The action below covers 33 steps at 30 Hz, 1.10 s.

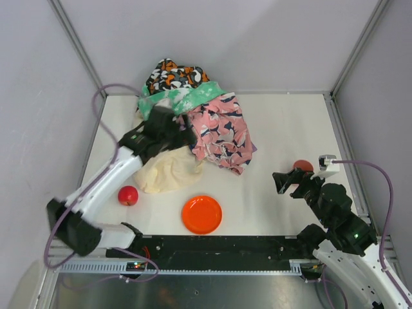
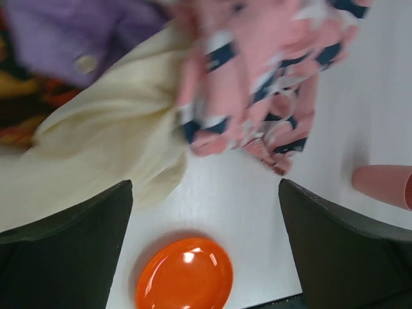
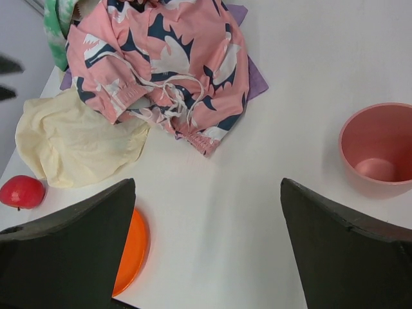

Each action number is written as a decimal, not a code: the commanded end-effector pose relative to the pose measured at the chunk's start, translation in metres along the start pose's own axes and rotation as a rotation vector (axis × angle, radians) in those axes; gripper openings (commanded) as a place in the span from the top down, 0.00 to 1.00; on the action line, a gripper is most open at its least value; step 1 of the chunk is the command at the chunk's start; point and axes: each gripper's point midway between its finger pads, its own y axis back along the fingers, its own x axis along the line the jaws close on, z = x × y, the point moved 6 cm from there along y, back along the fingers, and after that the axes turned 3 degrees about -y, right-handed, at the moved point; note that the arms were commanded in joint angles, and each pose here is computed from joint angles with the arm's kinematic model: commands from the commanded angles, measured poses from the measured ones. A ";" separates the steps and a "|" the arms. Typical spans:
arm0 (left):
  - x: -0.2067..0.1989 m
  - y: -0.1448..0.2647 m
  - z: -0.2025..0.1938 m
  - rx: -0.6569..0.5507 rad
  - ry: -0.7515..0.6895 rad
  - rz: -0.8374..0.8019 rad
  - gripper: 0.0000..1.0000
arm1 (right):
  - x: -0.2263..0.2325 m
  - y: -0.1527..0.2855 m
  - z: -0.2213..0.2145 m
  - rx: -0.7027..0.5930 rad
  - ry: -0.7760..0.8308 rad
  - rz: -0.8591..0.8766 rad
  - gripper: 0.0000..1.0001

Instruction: Pick out a specific cloth from the pile

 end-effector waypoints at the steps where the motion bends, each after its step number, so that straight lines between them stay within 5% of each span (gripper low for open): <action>1: -0.076 -0.028 0.039 -0.116 -0.222 -0.075 0.00 | 0.003 -0.001 0.004 -0.017 -0.017 0.007 0.01; 9: -0.153 -0.128 0.072 -0.244 -0.628 0.128 0.00 | -0.001 -0.004 0.001 -0.004 0.002 -0.025 0.01; 14: -0.182 -0.179 0.072 -0.276 -0.745 0.153 0.00 | -0.004 -0.007 -0.002 0.019 0.011 -0.050 0.01; 26: -0.147 -0.240 0.054 -0.284 -0.858 0.507 0.02 | -0.005 -0.007 -0.002 0.018 0.014 -0.059 0.01; 28: -0.143 -0.233 0.062 -0.297 -0.849 0.538 0.12 | -0.005 -0.007 -0.003 0.020 0.014 -0.062 0.01; 33: -0.130 -0.193 0.096 -0.354 -0.766 0.588 0.58 | -0.006 -0.007 -0.003 0.018 0.011 -0.064 0.01</action>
